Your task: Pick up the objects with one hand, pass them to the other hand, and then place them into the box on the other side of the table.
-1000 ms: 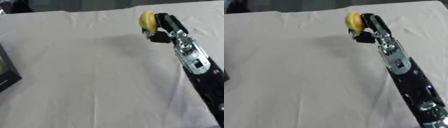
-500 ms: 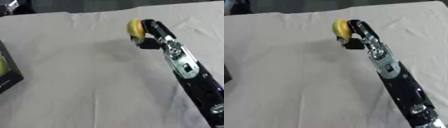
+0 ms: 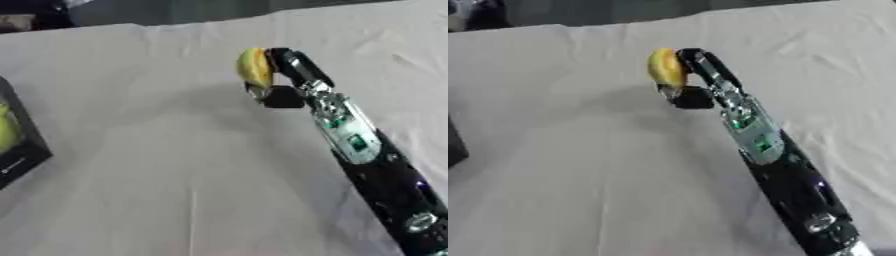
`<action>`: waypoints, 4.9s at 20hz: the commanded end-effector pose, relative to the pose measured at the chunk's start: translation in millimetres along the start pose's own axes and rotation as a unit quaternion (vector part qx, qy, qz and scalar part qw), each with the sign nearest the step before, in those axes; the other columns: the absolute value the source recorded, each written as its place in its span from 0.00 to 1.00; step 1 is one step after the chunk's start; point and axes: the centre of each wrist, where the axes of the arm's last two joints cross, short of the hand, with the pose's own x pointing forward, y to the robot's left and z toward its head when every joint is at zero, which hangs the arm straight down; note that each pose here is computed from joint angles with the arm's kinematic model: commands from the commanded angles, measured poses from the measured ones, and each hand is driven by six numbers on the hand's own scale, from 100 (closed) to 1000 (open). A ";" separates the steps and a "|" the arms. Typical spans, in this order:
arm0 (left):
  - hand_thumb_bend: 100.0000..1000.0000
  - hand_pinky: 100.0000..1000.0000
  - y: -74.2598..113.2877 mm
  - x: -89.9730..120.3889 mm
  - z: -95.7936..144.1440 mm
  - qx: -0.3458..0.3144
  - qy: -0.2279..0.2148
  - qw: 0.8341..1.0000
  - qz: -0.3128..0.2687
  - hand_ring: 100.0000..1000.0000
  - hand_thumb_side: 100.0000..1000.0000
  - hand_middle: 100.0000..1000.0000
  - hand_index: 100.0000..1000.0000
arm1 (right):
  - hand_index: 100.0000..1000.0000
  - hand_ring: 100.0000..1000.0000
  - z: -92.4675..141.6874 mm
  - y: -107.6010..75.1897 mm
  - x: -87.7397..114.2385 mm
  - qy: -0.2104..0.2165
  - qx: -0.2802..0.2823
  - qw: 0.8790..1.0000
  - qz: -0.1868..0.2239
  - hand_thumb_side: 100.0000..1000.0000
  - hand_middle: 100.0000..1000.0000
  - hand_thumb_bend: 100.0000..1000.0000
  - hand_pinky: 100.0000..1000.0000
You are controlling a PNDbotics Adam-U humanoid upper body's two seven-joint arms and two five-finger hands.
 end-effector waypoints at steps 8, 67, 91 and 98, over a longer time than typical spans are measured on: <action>0.66 0.76 -28.7 36.4 -29.0 -0.084 -0.020 0.994 -0.069 0.73 0.45 0.72 0.75 | 0.55 0.60 -7.5 19.5 6.2 -0.027 0.018 0.999 0.019 0.00 0.40 0.00 0.74; 0.24 0.74 -149.0 -7.8 -73.3 -0.355 0.132 0.922 -0.079 0.65 0.28 0.58 0.55 | 0.55 0.62 -17.1 41.8 25.3 -0.115 -0.060 0.989 0.074 0.00 0.41 0.00 0.76; 0.11 0.70 -131.9 11.9 -65.8 -0.280 0.112 0.946 -0.117 0.58 0.03 0.49 0.40 | 0.87 0.85 -15.5 38.8 20.9 -0.053 -0.054 0.990 0.122 0.53 0.76 0.34 0.84; 0.12 0.70 -107.8 15.1 -56.6 -0.226 0.108 0.962 -0.113 0.57 0.03 0.49 0.39 | 0.86 0.85 -14.1 36.5 19.8 -0.040 -0.054 0.990 0.126 0.45 0.76 0.34 0.83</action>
